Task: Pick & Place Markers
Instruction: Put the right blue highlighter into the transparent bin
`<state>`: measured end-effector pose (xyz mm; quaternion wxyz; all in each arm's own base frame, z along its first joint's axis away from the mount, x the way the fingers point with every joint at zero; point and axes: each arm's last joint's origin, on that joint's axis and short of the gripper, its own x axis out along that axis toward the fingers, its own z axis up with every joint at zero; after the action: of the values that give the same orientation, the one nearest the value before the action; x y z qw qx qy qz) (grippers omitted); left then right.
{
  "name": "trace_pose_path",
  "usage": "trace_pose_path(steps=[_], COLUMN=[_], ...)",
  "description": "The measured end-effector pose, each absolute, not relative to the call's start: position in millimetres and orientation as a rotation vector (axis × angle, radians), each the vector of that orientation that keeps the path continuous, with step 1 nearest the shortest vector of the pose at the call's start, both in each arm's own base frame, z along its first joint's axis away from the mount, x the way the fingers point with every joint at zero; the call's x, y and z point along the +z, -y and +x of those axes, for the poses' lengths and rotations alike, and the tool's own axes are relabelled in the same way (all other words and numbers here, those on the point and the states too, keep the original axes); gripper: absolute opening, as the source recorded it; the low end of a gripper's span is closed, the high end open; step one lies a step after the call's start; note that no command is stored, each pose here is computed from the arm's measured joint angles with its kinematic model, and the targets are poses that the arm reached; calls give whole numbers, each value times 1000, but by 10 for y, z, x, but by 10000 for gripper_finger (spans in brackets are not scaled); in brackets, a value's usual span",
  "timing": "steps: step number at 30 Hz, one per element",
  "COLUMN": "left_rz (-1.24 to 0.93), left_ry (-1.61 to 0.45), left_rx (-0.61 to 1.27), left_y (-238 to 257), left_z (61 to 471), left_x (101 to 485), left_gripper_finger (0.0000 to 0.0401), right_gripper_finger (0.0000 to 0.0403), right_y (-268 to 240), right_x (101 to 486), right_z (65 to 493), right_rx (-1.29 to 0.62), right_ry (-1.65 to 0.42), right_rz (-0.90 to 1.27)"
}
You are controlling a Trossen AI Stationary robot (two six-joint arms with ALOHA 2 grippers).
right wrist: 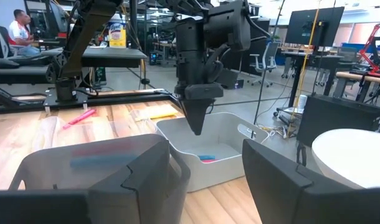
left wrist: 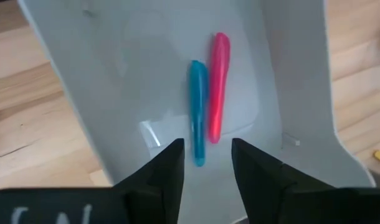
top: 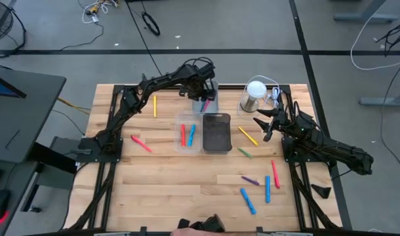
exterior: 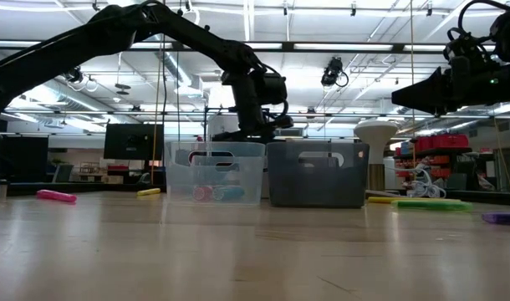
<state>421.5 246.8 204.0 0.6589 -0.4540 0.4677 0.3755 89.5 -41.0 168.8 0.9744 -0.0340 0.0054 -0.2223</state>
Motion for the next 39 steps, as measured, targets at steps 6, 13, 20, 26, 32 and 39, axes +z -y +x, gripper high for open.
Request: trace_pose_path(steps=[6,13,20,26,32,39], left_rz=[-1025,-1030,-1050,-1018,-992,-932], left_ry=[-1031,-992,-977,-1044,-1112,-1219], left_rx=[839,796,835,853,834,794], left_y=[-2471,-2394,-2182,-1950,-1706,-1386], left_z=[4238,4257,4248,4162,4124,4172], left_x=[2148,2496,2724,2899,3010,2987], left_gripper_finger=[142,142,149,163,170,170], right_gripper_finger=[208,208,208,208,208,208], right_y=[410,410,410,410,410,410], right_x=[1688,1688,1688,1688,1687,1687], right_z=[895,894,895,895,895,895], right_rx=[-449,-449,-448,-449,-448,-449], right_ry=[-11,-11,-11,-11,-11,-11], right_rz=[-69,-69,-68,-68,-68,-68])
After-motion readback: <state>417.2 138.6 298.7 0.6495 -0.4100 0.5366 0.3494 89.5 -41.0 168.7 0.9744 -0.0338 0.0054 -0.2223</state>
